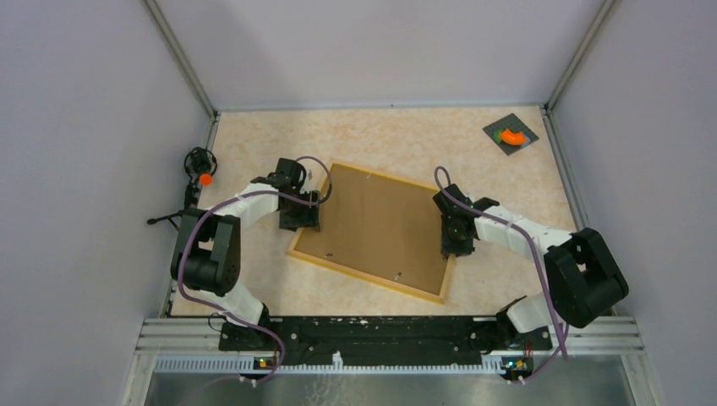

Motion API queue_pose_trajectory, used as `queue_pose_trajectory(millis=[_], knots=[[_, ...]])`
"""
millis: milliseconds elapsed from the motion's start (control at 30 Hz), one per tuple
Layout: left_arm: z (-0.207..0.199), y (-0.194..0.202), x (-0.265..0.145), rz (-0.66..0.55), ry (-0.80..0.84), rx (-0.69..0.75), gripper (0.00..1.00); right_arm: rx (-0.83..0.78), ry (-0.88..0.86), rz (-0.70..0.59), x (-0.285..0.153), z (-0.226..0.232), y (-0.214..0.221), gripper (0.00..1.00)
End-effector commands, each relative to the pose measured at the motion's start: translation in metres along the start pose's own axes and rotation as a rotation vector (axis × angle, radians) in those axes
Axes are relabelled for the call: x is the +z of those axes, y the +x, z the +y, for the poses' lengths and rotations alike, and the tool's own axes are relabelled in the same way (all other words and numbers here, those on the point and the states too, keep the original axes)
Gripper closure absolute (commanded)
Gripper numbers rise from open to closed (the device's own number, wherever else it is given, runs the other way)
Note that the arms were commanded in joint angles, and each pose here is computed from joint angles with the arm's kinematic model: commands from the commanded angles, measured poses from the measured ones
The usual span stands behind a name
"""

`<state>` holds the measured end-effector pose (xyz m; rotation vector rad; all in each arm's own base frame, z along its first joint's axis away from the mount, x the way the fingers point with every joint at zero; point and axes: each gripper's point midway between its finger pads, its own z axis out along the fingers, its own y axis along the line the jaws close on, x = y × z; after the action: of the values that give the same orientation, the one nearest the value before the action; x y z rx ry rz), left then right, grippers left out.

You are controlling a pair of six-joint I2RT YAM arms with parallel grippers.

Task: Put the photo into the frame

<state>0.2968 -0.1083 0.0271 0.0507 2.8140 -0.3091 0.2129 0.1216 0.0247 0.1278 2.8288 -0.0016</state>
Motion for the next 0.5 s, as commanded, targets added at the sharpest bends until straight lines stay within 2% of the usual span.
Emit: queue_pose_trajectory(millis=[0, 100, 200, 467], knots=[[-0.0243, 0.0011, -0.0078, -0.008, 0.116, 0.003, 0.32, -0.019, -0.086, -0.017, 0.0085, 0.0254, -0.0096, 0.8], [-0.0245, 0.0007, -0.0079, -0.01, 0.117, 0.003, 0.32, -0.013, -0.111, -0.017, 0.0067, 0.0302, -0.0103, 0.93], [-0.0248, 0.0009, -0.0077, -0.008, 0.119, 0.003, 0.32, -0.012, -0.118, -0.022, 0.0051, 0.0312, -0.0111, 1.0], [-0.0248, 0.0018, -0.0067, -0.005, 0.119, 0.001, 0.32, -0.018, -0.104, -0.038, 0.0049, 0.0276, -0.014, 1.0]])
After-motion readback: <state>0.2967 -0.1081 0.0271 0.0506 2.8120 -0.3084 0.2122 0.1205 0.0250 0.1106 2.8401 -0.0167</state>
